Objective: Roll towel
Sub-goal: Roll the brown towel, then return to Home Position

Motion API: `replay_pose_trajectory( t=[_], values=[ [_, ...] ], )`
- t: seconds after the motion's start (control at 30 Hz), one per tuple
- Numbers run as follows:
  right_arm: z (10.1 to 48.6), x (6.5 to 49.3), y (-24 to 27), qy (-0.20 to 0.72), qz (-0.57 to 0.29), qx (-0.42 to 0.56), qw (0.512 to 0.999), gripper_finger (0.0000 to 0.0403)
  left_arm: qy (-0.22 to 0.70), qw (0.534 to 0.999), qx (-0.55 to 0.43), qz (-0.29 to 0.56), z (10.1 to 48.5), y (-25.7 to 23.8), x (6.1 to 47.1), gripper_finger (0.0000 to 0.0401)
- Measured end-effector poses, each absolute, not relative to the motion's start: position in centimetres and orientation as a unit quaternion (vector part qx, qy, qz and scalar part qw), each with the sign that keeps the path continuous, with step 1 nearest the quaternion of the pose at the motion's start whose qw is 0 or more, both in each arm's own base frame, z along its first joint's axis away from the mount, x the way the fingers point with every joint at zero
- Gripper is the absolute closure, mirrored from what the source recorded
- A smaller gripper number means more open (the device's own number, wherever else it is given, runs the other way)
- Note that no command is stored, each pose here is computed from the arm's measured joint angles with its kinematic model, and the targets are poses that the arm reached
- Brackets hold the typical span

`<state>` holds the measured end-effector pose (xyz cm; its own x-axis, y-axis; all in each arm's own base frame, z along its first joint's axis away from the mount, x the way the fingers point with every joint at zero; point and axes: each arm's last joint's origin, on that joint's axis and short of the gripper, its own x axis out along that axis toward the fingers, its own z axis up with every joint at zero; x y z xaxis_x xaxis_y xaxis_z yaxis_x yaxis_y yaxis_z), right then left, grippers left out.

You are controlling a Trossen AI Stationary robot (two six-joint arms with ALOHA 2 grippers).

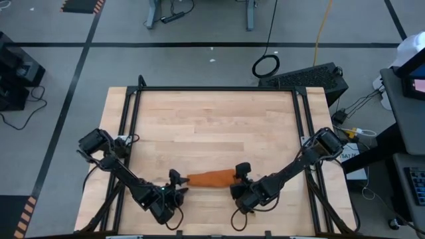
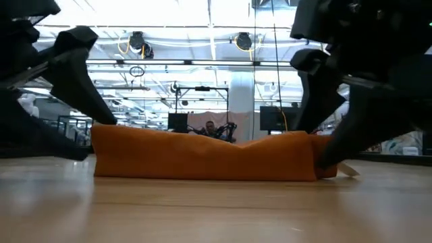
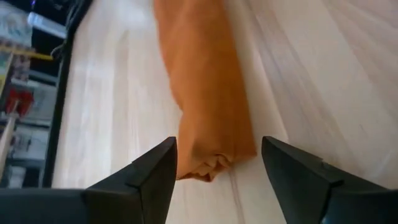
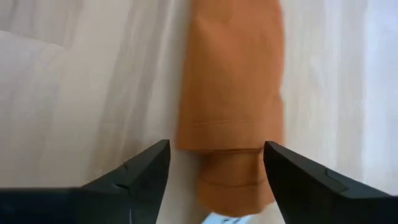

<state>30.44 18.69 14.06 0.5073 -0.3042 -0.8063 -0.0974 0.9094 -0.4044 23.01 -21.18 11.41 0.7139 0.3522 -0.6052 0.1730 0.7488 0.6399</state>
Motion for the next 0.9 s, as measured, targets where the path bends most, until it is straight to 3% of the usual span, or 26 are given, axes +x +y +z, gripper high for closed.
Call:
replay_pose_trajectory(
  t=[0.27,0.47,0.67,0.9],
  values=[
    [16.7,29.1,19.8,0.493,-0.013,-0.132,0.860,0.0149,0.336,0.913,0.215,0.090,13.5,-21.8,22.1,0.0162],
    [19.8,27.2,20.1,0.447,0.004,-0.157,0.881,0.0171,0.285,0.934,0.169,0.129,16.0,-21.4,21.9,0.0173],
    [21.2,24.2,18.0,0.394,0.025,-0.162,0.904,0.0226,0.253,0.948,0.148,0.127,19.6,-19.9,22.6,0.0249],
    [21.2,20.6,14.1,0.292,-0.009,-0.160,0.943,0.0329,0.204,0.970,0.114,0.062,20.7,-16.8,24.5,0.0369]
  ],
)
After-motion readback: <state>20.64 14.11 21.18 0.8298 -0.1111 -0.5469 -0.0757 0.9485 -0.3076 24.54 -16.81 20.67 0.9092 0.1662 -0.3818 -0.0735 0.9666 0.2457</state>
